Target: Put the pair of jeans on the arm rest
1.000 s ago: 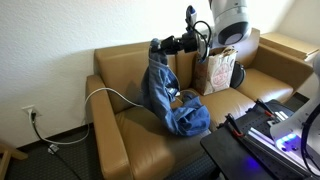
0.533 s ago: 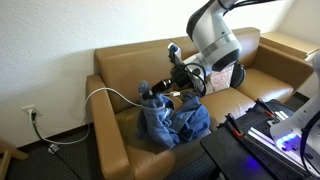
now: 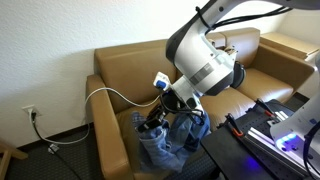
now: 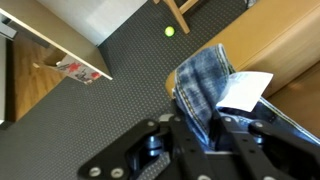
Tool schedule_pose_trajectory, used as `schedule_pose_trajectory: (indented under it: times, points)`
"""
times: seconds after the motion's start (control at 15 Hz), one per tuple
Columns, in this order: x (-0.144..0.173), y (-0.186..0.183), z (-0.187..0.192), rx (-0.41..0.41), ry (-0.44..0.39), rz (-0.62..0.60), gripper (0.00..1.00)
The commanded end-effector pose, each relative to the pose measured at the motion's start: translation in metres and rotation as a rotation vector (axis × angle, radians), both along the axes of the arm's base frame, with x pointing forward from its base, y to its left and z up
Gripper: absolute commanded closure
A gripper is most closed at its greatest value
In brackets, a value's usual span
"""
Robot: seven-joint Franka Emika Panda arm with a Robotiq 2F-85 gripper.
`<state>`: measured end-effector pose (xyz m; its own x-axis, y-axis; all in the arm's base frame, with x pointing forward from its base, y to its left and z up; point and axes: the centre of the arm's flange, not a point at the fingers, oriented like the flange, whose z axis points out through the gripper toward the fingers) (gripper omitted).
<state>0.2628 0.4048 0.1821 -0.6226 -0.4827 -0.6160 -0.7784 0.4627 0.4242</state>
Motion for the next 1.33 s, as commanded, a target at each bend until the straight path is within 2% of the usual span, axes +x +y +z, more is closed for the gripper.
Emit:
schedule_pose_trajectory:
  times: [0.0,0.33,0.4,0.47,0.53,0.67,0.73,0.8,0.93,1.07,1.27]
  points:
    - [0.015,-0.011,0.042,0.005,-0.182,-0.075,0.94]
    - [0.018,-0.033,0.090,0.014,-0.391,-0.228,0.94]
    - [0.033,-0.043,0.104,0.014,-0.423,-0.246,0.94]
    - [0.061,-0.033,0.081,-0.016,-0.333,-0.188,0.94]
    - [0.071,-0.039,0.090,-0.009,-0.348,-0.207,0.75]
    - [0.069,-0.042,0.085,-0.019,-0.340,-0.206,0.75]
    - [0.064,-0.039,0.080,-0.027,-0.336,-0.194,0.94]
    - [0.070,-0.028,0.052,-0.072,-0.283,-0.175,0.94]
    - [0.065,-0.020,0.016,-0.109,-0.245,-0.163,0.94]
    - [0.060,-0.024,0.014,-0.118,-0.284,-0.164,0.94]
    - [0.054,-0.026,0.049,-0.085,-0.414,-0.168,0.94]
